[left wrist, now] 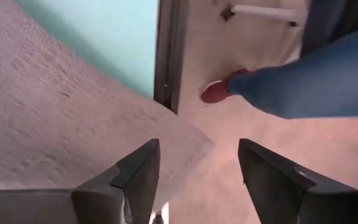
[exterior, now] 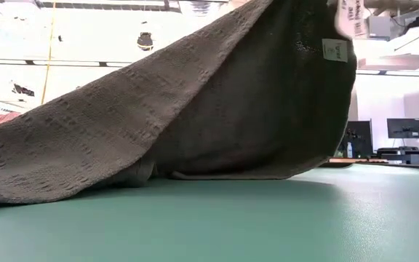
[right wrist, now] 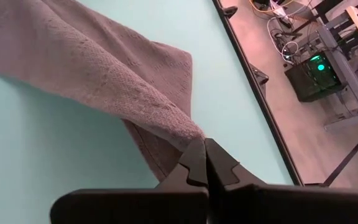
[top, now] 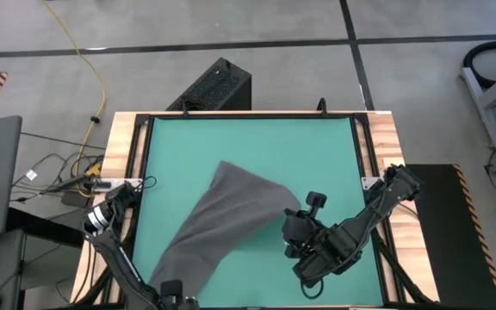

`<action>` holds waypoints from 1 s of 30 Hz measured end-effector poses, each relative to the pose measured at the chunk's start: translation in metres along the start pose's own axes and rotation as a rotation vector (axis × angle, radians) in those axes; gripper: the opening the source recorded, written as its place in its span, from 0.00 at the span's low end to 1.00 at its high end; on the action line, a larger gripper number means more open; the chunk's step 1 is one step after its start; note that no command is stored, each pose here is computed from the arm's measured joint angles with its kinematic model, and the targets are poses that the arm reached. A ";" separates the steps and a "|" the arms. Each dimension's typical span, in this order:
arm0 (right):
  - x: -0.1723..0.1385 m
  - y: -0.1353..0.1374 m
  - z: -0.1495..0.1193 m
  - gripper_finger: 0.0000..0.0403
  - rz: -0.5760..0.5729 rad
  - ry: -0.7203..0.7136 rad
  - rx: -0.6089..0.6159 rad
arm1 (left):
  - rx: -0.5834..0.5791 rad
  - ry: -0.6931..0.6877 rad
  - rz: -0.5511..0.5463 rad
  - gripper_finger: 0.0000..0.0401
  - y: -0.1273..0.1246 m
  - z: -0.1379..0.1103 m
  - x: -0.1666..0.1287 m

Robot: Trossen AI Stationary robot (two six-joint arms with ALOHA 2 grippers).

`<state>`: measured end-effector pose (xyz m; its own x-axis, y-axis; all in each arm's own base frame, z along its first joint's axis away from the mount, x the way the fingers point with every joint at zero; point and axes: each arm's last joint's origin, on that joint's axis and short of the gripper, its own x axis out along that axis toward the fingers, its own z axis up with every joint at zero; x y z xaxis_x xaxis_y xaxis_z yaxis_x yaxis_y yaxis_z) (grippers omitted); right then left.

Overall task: Roll towel
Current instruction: Roll the gray towel

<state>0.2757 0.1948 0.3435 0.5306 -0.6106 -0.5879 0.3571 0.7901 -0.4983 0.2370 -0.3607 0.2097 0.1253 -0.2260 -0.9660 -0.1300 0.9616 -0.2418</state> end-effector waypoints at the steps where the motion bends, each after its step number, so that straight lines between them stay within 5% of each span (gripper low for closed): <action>1: 0.000 0.000 0.000 0.01 0.000 0.000 -0.001 | -0.011 0.004 0.008 0.52 0.000 0.000 0.004; 10: 0.000 0.000 0.000 0.01 0.000 0.000 -0.026 | -0.095 -0.018 0.054 0.52 -0.002 -0.006 0.014; 20: 0.000 0.002 -0.001 0.02 0.000 0.000 -0.029 | -0.094 -0.198 0.265 0.52 0.020 0.012 0.012; 30: 0.000 0.002 -0.001 0.02 0.001 -0.001 -0.023 | -0.077 -0.072 0.328 0.52 0.027 0.018 0.055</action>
<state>0.2756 0.1964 0.3423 0.5314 -0.6099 -0.5880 0.3389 0.7891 -0.5123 0.2578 -0.3442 0.1515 0.1330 0.1071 -0.9853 -0.2480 0.9661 0.0716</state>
